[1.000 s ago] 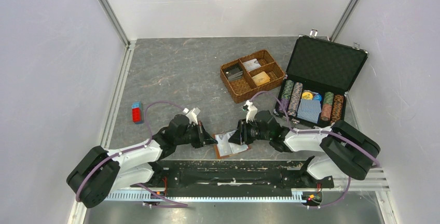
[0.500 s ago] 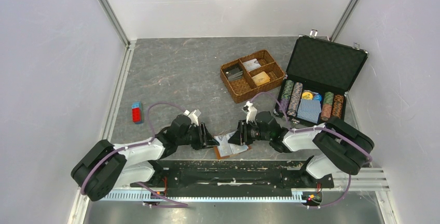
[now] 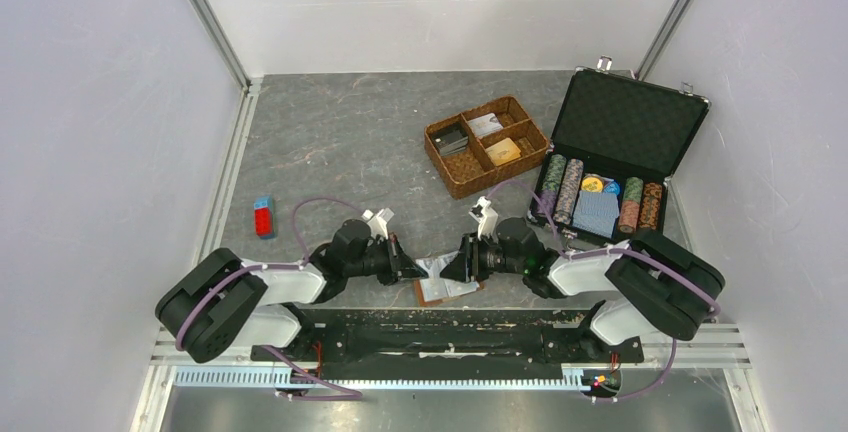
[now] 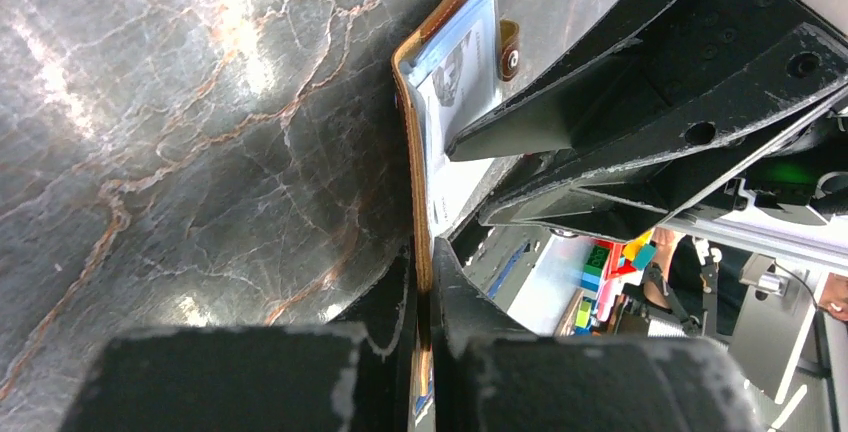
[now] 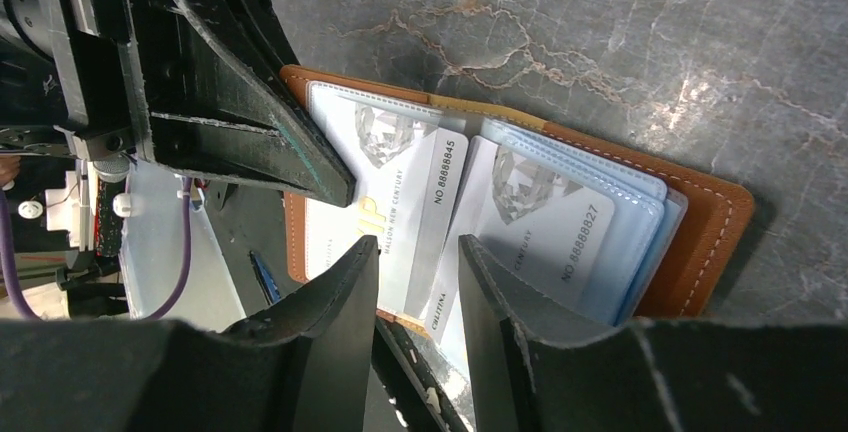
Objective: Take the credit cards out of the card holder
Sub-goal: Remove the credit card from the card holder.
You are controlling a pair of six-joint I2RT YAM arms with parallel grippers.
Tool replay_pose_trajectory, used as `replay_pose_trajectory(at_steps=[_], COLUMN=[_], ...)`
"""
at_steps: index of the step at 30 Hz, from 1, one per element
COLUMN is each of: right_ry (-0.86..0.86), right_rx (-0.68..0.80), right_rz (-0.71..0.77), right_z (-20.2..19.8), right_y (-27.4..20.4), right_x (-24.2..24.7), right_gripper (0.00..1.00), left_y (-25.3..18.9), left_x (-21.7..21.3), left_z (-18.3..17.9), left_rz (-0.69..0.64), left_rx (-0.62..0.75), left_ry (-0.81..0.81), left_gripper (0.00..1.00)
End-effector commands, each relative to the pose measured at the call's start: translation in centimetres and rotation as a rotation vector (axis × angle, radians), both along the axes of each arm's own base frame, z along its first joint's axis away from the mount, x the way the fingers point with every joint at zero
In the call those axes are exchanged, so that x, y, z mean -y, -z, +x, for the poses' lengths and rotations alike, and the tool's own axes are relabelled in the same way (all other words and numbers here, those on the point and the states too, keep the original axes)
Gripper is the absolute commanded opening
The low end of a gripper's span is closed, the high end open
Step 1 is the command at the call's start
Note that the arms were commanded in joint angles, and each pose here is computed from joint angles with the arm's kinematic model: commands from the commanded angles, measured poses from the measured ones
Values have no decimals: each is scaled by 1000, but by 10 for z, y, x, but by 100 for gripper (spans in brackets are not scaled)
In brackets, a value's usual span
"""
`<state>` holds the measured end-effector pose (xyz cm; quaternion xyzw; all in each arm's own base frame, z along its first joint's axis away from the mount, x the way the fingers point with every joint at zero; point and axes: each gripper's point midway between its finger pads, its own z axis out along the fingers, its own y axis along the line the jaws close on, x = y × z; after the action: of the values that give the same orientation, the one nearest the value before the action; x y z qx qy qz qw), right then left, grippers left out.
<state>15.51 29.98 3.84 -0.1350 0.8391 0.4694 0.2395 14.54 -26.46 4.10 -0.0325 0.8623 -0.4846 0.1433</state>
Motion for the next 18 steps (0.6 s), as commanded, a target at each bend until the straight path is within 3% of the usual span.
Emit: replay_pose_trajectory(at_steps=[1, 10, 14, 18], right_ry=[-7, -17, -2, 13], right_rx=[26, 16, 4, -2], right_rz=[23, 68, 41, 29], right_z=[2, 3, 3, 2], right_y=[-8, -8, -1, 0], right_x=[0, 0, 5, 9], right_gripper=[38, 38, 38, 38], left_y=[-24, -16, 4, 2], left_x=[7, 7, -9, -32], left_z=[3, 2, 8, 18], left_rz=[-105, -82, 78, 243], left_rx=[81, 69, 17, 23], left_ry=[12, 31, -5, -91], left_gripper=[2, 5, 37, 50])
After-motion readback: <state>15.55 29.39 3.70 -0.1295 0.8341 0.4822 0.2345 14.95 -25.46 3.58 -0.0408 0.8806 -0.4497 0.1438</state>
